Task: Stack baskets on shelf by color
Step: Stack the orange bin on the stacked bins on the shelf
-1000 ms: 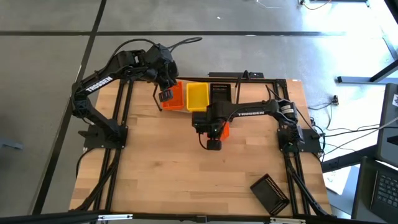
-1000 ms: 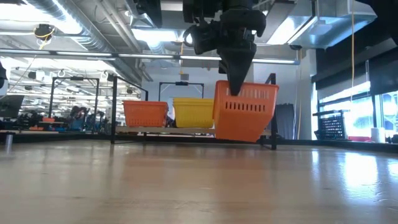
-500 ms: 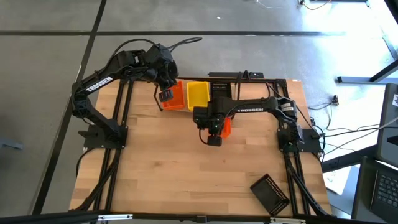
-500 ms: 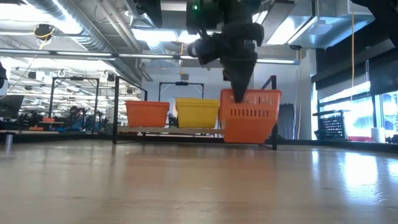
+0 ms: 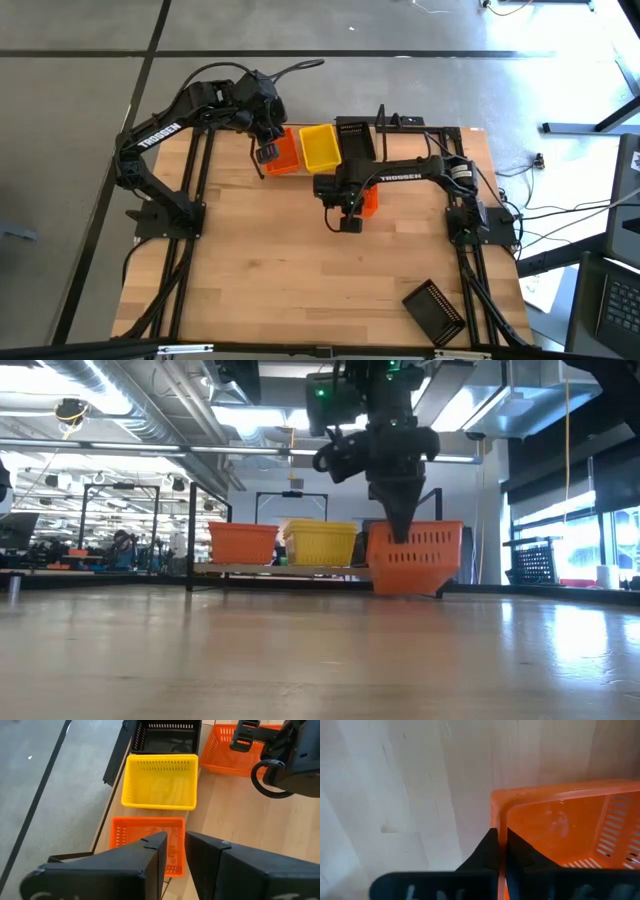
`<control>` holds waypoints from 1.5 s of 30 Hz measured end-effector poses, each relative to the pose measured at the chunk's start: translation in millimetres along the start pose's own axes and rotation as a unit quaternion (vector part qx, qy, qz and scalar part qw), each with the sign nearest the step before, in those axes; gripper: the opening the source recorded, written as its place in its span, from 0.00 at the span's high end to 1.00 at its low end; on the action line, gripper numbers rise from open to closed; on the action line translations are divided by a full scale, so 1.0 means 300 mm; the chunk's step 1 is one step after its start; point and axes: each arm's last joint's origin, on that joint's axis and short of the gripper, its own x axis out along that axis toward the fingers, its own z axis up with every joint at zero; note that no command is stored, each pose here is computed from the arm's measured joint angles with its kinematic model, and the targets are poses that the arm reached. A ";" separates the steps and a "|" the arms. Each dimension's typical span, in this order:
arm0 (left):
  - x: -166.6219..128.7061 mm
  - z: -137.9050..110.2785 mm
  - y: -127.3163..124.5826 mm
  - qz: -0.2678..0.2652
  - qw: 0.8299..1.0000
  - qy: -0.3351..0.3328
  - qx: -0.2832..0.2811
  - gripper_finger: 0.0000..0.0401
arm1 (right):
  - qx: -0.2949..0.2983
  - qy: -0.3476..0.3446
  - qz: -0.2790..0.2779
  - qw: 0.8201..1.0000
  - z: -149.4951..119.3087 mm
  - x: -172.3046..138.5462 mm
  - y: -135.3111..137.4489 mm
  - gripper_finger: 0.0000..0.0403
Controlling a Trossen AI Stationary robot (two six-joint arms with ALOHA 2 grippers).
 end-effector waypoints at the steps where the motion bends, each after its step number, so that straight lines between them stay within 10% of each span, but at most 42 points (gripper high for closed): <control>1: 0.000 0.000 0.000 0.000 1.000 0.000 0.000 0.85 | -0.002 0.001 0.002 1.000 -0.002 -0.001 0.004 1.00; 11: 0.000 0.000 -0.003 -0.001 1.000 0.001 0.002 0.85 | -0.127 0.014 0.000 0.992 -0.026 -0.022 0.147 1.00; 22: -0.003 0.002 -0.023 -0.008 1.000 -0.001 0.010 0.85 | -0.332 -0.032 -0.045 0.942 -0.004 0.022 0.304 1.00; 45: -0.007 0.006 -0.060 -0.021 1.000 -0.002 0.017 0.85 | -0.317 -0.005 0.016 0.948 0.034 0.141 0.315 0.75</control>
